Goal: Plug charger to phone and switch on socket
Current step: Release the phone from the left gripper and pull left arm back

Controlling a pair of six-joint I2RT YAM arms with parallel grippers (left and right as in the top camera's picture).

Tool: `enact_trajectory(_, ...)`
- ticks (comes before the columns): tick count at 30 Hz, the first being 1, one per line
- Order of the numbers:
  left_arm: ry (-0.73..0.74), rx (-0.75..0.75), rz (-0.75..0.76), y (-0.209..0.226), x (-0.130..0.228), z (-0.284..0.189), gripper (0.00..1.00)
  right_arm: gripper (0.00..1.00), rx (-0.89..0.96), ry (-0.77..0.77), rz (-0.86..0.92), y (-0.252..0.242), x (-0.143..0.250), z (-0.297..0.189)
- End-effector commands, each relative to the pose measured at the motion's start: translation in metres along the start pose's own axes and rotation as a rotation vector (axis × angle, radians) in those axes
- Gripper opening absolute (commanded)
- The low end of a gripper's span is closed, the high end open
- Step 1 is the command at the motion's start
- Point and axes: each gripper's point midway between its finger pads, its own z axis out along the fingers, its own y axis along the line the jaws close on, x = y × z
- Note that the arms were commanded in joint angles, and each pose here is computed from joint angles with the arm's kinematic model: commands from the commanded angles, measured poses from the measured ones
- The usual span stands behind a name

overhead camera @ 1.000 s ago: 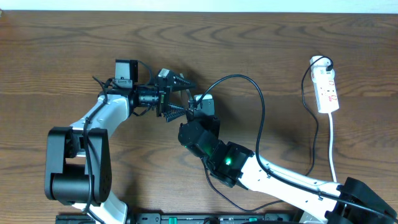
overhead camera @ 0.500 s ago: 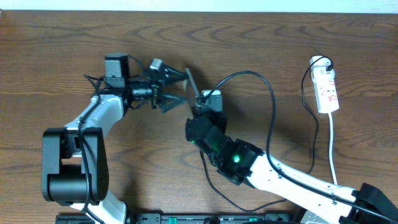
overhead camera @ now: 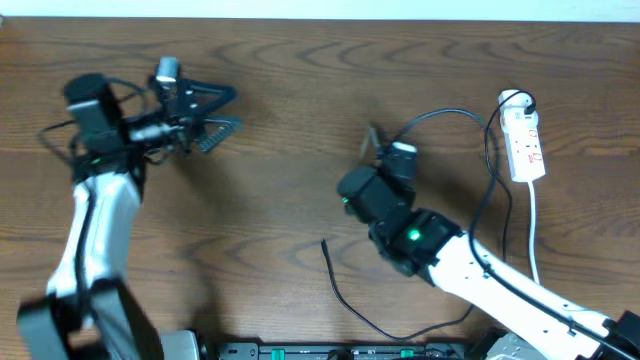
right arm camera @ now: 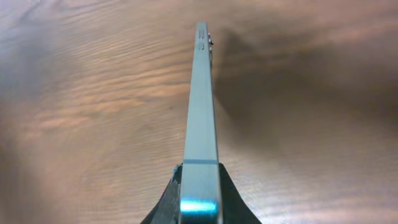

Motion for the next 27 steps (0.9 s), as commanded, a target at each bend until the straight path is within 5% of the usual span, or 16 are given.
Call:
enact_trajectory(1, 0.011, 0.029, 0.202, -0.046, 0.029, -0.013, 0.98, 0.01, -0.015, 0.028, 0.251, -0.006, -0.014, -0.002)
enact_trajectory(15, -0.007, 0.045, 0.557, -0.139, 0.117, -0.023, 0.98, 0.01, -0.442, 0.161, 0.366, 0.058, -0.016, 0.0)
enact_trajectory(27, -0.071, 0.009, 0.518, -0.075, 0.174, -0.033, 0.98, 0.01, -0.697, 0.163, 0.36, 0.062, 0.006, -0.002)
